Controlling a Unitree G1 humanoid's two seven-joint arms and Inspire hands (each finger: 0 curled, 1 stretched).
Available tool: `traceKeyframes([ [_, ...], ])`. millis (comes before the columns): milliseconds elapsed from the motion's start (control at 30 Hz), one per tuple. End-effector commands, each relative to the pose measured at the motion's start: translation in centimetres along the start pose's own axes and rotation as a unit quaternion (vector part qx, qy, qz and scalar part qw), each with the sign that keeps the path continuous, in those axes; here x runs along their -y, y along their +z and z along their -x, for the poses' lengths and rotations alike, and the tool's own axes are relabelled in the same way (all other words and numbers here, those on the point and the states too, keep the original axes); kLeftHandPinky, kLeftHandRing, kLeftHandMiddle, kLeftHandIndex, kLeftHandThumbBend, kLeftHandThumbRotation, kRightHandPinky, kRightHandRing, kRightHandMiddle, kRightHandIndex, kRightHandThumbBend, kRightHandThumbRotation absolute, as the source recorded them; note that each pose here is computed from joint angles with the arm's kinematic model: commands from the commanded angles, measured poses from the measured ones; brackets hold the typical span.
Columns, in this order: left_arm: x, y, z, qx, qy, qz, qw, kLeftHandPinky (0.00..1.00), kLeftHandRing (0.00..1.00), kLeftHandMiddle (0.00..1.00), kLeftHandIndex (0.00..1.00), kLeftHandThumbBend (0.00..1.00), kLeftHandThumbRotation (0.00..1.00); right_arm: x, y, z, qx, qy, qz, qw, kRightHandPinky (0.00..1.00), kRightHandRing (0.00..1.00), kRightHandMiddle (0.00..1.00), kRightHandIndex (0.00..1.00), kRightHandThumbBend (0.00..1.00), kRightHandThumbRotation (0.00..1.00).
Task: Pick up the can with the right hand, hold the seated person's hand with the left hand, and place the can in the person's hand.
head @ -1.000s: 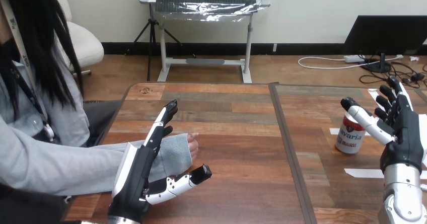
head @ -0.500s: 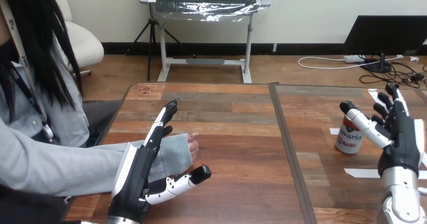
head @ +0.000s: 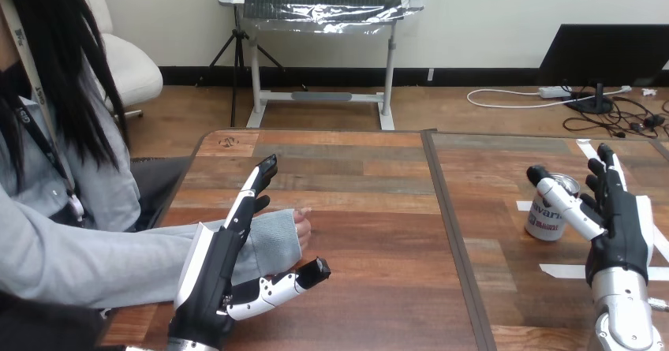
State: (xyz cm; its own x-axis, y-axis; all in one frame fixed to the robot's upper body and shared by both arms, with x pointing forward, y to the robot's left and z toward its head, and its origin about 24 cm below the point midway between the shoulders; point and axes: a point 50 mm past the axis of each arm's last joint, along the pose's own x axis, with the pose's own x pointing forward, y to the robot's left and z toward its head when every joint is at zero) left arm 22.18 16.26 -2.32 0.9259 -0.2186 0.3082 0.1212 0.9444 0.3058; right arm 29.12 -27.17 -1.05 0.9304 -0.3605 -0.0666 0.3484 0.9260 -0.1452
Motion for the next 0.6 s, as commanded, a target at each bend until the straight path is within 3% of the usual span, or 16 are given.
traceKeyframes([
  [0, -1.08, 0.98, -1.78, 0.043, 0.016, -0.008, 0.9989, 0.90, 0.96, 0.95, 0.94, 1.00, 0.54, -0.91, 2.39, -1.59, 0.032, 0.009, 0.004, 0.9994, 0.97, 0.98, 0.96, 1.00, 1.00, 0.44],
  [567, -1.12, 1.05, -1.77, 0.047, 0.015, -0.012, 0.9987, 0.90, 0.96, 0.95, 0.94, 1.00, 0.55, -0.88, 1.64, -1.55, 0.000, 0.016, 0.029, 0.9994, 0.97, 0.98, 0.96, 1.00, 1.00, 0.46],
])
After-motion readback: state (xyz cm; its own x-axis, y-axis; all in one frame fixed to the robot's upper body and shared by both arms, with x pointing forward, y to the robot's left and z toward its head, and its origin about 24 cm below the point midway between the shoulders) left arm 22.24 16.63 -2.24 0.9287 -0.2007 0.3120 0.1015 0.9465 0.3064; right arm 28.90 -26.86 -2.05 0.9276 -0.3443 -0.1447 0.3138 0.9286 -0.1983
